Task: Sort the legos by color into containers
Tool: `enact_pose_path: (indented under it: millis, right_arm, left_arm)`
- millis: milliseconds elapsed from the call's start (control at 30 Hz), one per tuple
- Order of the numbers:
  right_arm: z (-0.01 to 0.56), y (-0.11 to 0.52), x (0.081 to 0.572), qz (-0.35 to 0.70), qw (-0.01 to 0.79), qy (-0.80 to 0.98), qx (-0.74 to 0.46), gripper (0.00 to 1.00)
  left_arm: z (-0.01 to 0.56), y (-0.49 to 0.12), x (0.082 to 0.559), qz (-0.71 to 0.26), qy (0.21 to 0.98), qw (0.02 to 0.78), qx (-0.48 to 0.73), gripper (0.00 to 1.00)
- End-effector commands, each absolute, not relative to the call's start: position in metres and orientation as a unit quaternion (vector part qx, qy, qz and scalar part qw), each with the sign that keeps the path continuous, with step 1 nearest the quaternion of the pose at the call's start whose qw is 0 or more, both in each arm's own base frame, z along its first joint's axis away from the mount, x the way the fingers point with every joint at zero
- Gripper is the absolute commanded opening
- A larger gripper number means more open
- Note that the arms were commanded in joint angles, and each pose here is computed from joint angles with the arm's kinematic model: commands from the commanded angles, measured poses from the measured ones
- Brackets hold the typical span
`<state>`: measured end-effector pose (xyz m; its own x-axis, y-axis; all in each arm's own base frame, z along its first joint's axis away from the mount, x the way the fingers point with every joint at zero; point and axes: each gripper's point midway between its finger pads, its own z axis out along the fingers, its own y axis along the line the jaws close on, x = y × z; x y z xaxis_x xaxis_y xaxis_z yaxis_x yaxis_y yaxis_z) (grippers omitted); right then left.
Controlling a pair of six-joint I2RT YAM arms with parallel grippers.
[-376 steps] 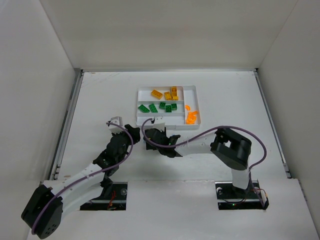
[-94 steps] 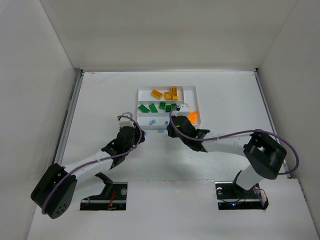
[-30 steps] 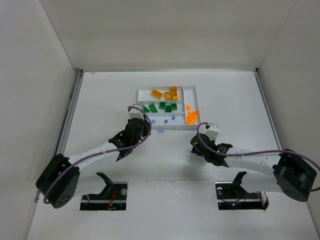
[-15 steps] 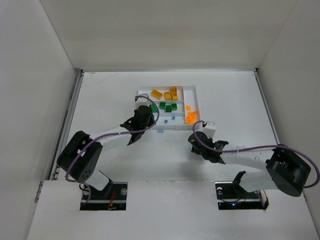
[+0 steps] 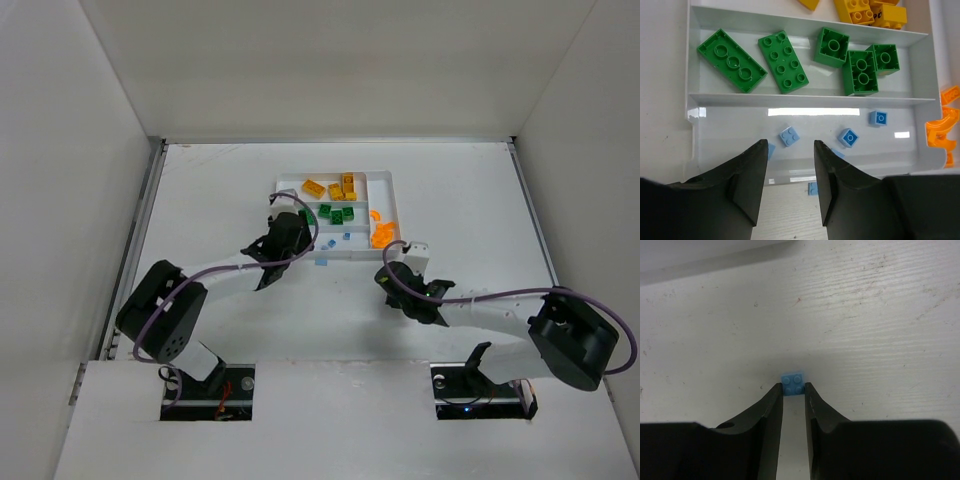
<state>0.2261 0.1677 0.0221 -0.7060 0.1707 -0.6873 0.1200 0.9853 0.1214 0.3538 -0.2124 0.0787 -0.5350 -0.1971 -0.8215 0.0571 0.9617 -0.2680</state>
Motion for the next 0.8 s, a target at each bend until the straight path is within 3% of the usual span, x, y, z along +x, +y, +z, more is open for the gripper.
enact_pose_path:
  millis: [0,267,500,767]
  right_arm:
    - [0.038,0.181,0.234,0.055,0.394,0.914,0.079,0.27]
    - [0.09,0.208,0.25,0.118,0.437,0.889,0.064,0.26]
    - [0.145,0.273,0.298,0.202,0.477,0.855,0.016,0.26]
    - [0.14,0.302,0.358,0.194,0.47,0.861,-0.005,0.27]
  left_arm:
    - [0.105,-0.214,0.346,-0.157,0.844,0.51,-0.046,0.39]
    - [0.098,-0.211,0.291,-0.184,0.841,0.508,-0.038,0.38]
    - [0.084,-0.212,0.264,-0.193,0.843,0.501,-0.033,0.38]
    - [0.082,-0.197,0.252,-0.2,0.838,0.506,-0.045,0.38]
